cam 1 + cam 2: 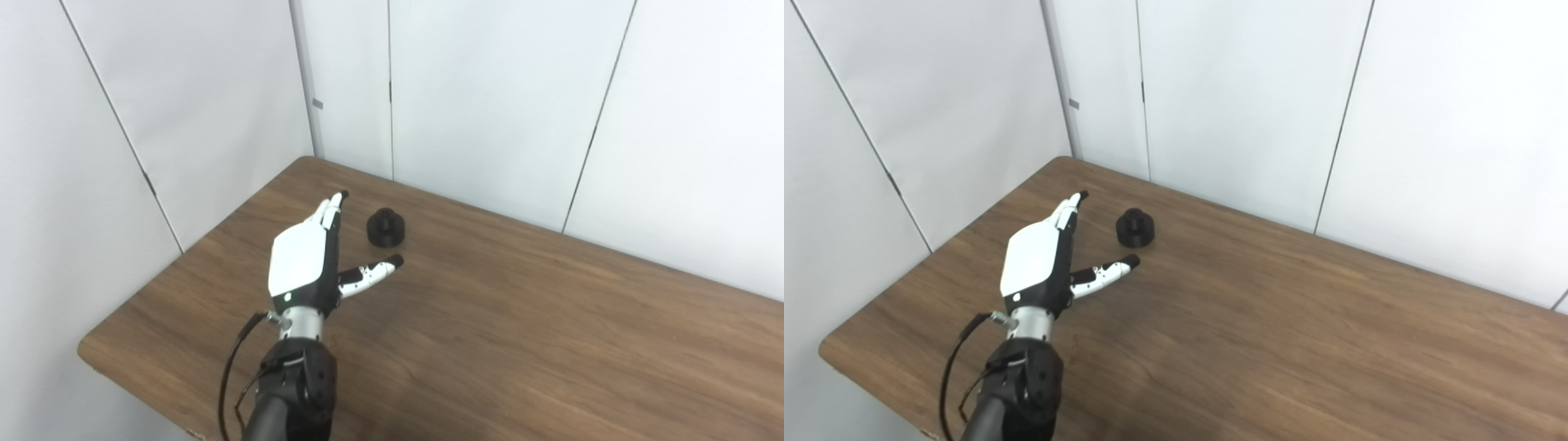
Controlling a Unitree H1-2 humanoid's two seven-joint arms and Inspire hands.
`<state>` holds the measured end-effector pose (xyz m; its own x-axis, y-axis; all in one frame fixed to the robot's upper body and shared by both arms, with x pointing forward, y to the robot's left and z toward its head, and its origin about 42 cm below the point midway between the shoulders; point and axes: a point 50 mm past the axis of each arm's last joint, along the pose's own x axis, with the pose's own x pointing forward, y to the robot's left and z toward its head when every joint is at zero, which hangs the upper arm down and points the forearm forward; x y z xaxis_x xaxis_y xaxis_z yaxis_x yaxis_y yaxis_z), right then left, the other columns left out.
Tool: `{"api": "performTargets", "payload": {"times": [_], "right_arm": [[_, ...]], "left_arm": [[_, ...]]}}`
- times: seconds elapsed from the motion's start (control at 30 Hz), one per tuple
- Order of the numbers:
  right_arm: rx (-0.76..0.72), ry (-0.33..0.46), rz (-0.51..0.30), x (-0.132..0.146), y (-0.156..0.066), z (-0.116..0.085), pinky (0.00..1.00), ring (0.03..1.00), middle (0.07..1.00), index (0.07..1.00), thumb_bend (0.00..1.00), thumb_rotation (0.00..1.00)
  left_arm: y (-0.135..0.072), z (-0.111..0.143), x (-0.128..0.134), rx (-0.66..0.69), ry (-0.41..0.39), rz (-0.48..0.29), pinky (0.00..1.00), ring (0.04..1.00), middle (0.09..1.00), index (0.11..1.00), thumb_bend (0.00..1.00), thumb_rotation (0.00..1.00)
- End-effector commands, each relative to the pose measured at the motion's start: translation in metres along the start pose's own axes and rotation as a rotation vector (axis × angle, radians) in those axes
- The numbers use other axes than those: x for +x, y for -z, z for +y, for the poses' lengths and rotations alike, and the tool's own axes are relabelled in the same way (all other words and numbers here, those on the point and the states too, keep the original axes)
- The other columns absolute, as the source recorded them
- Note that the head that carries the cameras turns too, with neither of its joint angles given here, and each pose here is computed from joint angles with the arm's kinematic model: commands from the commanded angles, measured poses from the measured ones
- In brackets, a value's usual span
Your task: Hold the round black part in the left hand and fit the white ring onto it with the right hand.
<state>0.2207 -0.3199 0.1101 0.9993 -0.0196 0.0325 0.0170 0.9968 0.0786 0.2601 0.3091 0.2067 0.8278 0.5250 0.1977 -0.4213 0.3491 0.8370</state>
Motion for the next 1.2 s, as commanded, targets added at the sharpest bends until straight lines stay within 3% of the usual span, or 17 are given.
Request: {"api": "performTargets", "payload": {"times": [0.0,0.13,0.43,0.77,1.17], "right_arm": [[0.021,0.025,0.116,-0.015,0.025,-0.007,0.99,1.000,1.000,1.000,0.75,0.81],[0.022,0.021,0.113,-0.015,0.024,-0.008,0.99,1.000,1.000,1.000,0.72,0.80],[0.028,0.024,0.116,-0.018,0.024,-0.012,1.00,1.000,1.000,1.000,0.73,0.79],[0.020,0.025,0.116,-0.024,0.025,-0.016,0.99,1.000,1.000,1.000,0.73,0.79],[0.009,0.015,0.118,-0.031,0.027,-0.021,0.98,1.000,1.000,1.000,0.72,0.79]], "left_arm": [[-0.005,0.002,0.014,0.010,-0.033,0.009,0.91,0.943,0.988,0.981,0.88,0.58],[0.001,-0.013,0.031,0.017,-0.015,0.064,0.97,0.967,1.000,0.987,0.89,0.52],[0.020,-0.042,0.063,0.016,0.020,0.160,1.00,0.986,1.000,0.979,0.92,0.48],[0.041,-0.064,0.086,-0.012,0.037,0.225,1.00,0.996,1.000,0.958,0.92,0.44],[0.049,-0.084,0.102,-0.093,0.075,0.270,1.00,0.986,0.995,0.939,0.97,0.44]]}}
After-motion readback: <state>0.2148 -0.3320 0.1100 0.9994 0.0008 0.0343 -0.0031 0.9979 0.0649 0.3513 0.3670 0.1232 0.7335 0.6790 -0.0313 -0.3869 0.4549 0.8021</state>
